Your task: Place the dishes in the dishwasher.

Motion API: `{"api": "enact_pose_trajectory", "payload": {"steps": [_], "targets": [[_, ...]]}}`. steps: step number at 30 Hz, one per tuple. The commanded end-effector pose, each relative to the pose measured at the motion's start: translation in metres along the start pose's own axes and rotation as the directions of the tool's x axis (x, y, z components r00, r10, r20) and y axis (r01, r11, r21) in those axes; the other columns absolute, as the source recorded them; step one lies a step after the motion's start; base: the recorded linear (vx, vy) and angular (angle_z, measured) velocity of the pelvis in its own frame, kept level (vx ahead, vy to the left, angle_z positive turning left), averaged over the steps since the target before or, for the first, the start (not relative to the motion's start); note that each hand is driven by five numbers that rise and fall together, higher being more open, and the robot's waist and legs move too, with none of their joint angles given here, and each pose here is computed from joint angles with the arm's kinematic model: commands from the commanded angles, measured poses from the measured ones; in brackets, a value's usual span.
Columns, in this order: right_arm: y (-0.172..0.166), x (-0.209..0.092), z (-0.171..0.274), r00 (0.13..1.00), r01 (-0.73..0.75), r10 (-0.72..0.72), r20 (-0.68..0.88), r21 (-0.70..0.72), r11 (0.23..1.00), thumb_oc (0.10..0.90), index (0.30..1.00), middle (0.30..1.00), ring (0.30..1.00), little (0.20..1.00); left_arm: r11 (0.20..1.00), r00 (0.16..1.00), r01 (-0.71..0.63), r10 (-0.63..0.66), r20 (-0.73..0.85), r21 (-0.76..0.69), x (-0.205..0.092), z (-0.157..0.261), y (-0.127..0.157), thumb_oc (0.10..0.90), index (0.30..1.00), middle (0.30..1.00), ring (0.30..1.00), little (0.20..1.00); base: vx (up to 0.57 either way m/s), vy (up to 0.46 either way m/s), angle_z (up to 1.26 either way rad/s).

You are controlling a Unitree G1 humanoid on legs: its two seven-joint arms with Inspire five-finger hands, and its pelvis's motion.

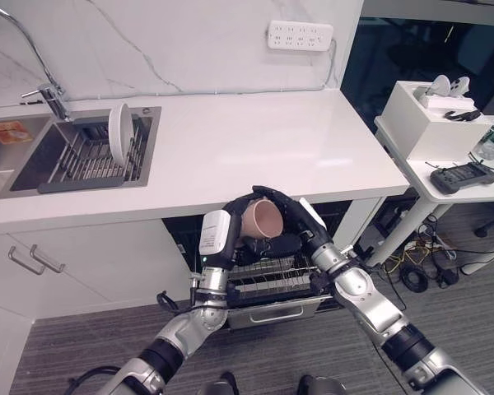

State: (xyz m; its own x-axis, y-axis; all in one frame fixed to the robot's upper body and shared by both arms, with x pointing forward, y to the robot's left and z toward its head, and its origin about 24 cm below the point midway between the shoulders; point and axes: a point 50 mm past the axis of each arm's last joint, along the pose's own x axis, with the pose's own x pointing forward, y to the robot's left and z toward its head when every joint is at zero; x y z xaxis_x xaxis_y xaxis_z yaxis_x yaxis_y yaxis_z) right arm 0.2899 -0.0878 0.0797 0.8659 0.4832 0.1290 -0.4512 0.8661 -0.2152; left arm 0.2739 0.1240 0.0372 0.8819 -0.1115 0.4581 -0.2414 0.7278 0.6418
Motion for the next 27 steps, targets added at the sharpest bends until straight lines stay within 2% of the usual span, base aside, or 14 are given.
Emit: {"api": "enact_pose_trajectory", "payload": {"steps": [1, 16, 20, 21, 25, 26, 27], "targets": [[0.032, 0.02, 0.049, 0.955, -0.16, 0.174, 0.238, -0.079, 0.984, 0.4, 0.3, 0.3, 0.3, 0.3, 0.957, 0.849, -0.02, 0.169, 0.5, -0.289, 0.051, 0.116, 0.005, 0.4, 0.3, 0.3, 0.3, 0.3, 0.0, 0.0, 0.0], [0.026, 0.019, 0.061, 0.94, -0.077, 0.071, 0.333, 0.005, 0.997, 0.4, 0.3, 0.3, 0.3, 0.3, 0.911, 0.869, 0.054, 0.158, 0.469, -0.408, 0.048, 0.119, 0.004, 0.4, 0.3, 0.3, 0.3, 0.3, 0.0, -0.004, 0.02], [0.022, 0.018, 0.067, 0.923, -0.044, 0.024, 0.383, 0.045, 0.998, 0.4, 0.3, 0.3, 0.3, 0.3, 0.85, 0.892, 0.111, 0.144, 0.43, -0.516, 0.046, 0.12, 0.004, 0.4, 0.3, 0.3, 0.3, 0.3, 0.01, -0.004, 0.08], [0.021, 0.017, 0.07, 0.912, -0.043, 0.015, 0.41, 0.059, 0.997, 0.4, 0.3, 0.3, 0.3, 0.3, 0.812, 0.912, 0.128, 0.13, 0.389, -0.57, 0.046, 0.119, 0.004, 0.4, 0.3, 0.3, 0.3, 0.3, 0.01, -0.006, 0.05], [0.019, 0.016, 0.076, 0.9, -0.047, 0.005, 0.437, 0.085, 0.995, 0.4, 0.3, 0.3, 0.3, 0.3, 0.771, 0.921, 0.14, 0.13, 0.368, -0.621, 0.043, 0.12, 0.003, 0.4, 0.3, 0.3, 0.3, 0.3, 0.01, -0.006, 0.07], [0.02, 0.016, 0.076, 0.901, -0.056, 0.009, 0.434, 0.097, 0.994, 0.4, 0.3, 0.3, 0.3, 0.3, 0.769, 0.916, 0.14, 0.137, 0.376, -0.623, 0.042, 0.121, 0.003, 0.471, 0.406, 0.406, 0.406, 0.406, 0.0, -0.006, 0.03], [0.019, 0.016, 0.078, 0.899, -0.065, 0.007, 0.437, 0.116, 0.991, 0.4, 0.3, 0.3, 0.3, 0.3, 0.767, 0.907, 0.145, 0.15, 0.393, -0.626, 0.041, 0.125, 0.004, 0.711, 0.766, 0.766, 0.766, 0.766, 0.0, 0.0, 0.0]]}}
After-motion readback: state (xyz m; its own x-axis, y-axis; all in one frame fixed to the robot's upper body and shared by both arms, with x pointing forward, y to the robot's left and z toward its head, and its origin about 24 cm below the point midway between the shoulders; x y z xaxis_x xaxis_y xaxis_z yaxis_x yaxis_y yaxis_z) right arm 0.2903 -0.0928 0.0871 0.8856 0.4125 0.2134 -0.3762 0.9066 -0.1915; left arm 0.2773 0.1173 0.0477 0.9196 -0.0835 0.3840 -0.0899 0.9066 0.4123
